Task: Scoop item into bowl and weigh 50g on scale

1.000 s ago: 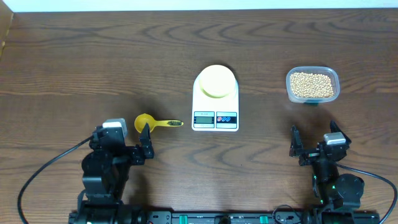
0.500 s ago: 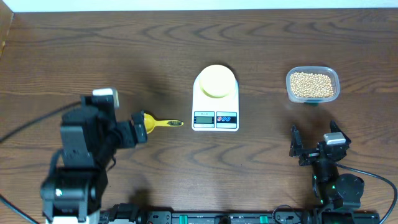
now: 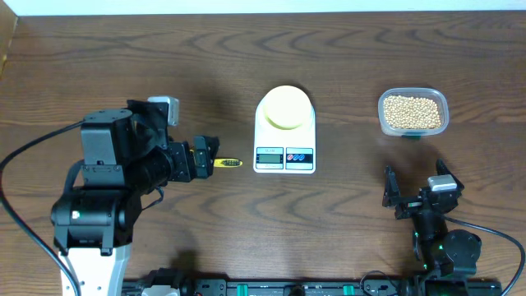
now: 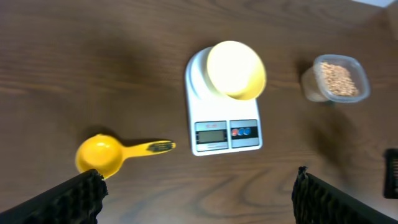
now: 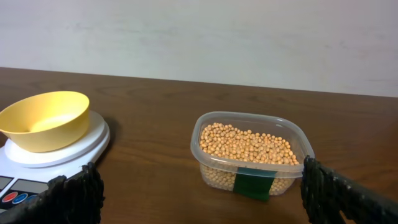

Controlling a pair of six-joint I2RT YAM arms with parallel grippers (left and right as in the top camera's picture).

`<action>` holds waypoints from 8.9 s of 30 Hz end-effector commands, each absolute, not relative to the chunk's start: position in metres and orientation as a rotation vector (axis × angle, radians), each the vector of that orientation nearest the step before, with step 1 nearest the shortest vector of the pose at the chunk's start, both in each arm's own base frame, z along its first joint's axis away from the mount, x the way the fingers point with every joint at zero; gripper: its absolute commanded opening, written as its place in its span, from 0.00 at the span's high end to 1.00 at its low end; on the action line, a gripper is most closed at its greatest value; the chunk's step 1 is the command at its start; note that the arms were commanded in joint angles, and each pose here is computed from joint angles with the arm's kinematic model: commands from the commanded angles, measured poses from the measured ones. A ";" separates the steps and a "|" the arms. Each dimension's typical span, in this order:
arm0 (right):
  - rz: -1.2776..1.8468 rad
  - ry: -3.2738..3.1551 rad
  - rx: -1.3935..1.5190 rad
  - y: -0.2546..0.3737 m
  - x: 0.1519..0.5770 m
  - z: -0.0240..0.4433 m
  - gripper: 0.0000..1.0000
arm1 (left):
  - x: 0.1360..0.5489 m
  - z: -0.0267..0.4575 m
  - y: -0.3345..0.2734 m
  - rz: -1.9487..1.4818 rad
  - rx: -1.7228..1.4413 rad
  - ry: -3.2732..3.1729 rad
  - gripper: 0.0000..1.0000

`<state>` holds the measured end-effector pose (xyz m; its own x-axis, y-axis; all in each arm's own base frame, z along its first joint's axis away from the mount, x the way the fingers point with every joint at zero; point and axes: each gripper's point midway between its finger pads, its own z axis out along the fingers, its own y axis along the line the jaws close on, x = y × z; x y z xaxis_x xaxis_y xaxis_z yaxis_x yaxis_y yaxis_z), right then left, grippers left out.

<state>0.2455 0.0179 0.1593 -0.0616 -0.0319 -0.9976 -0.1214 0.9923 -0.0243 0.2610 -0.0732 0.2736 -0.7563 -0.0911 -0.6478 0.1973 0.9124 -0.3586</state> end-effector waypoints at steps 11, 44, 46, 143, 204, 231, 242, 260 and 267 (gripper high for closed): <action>0.056 1.634 -0.120 0.016 0.245 0.158 0.01 | 0.256 0.185 0.010 -0.080 -0.946 2.562 0.29; 0.056 1.634 -0.120 0.016 0.245 0.158 0.01 | 0.281 -0.018 0.000 -0.104 -1.820 2.371 0.92; 0.056 1.634 -0.120 0.016 0.245 0.158 0.01 | 0.283 -0.014 0.001 -0.114 -1.774 2.389 0.93; 1.706 2.119 0.157 0.202 0.195 0.188 0.07 | 0.211 0.131 -0.058 -0.677 -1.158 2.582 0.93; 1.600 2.143 0.193 0.308 0.184 0.140 0.99 | 0.210 0.096 -0.138 -0.613 -0.827 2.825 0.92; 1.494 2.317 -0.082 0.285 0.172 0.111 0.99 | 0.205 0.091 -0.126 -0.514 -0.852 2.833 0.43; 1.323 2.311 -0.057 0.216 0.158 0.131 0.99 | 0.208 0.091 -0.123 -0.486 -0.854 2.816 0.42; 1.010 2.208 -0.089 0.174 0.167 0.163 0.99 | 0.208 0.091 -0.123 -0.486 -0.854 2.818 0.42; 0.598 2.268 0.002 0.107 0.163 0.199 0.99 | 0.208 0.091 -0.123 -0.488 -0.853 2.816 0.42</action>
<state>0.1494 0.1314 0.1669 -0.7986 0.1669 -0.5783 -0.1965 0.8359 0.5126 0.2090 -0.1249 0.0933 -0.8244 -0.5638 -0.0490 -0.5106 0.7783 -0.3654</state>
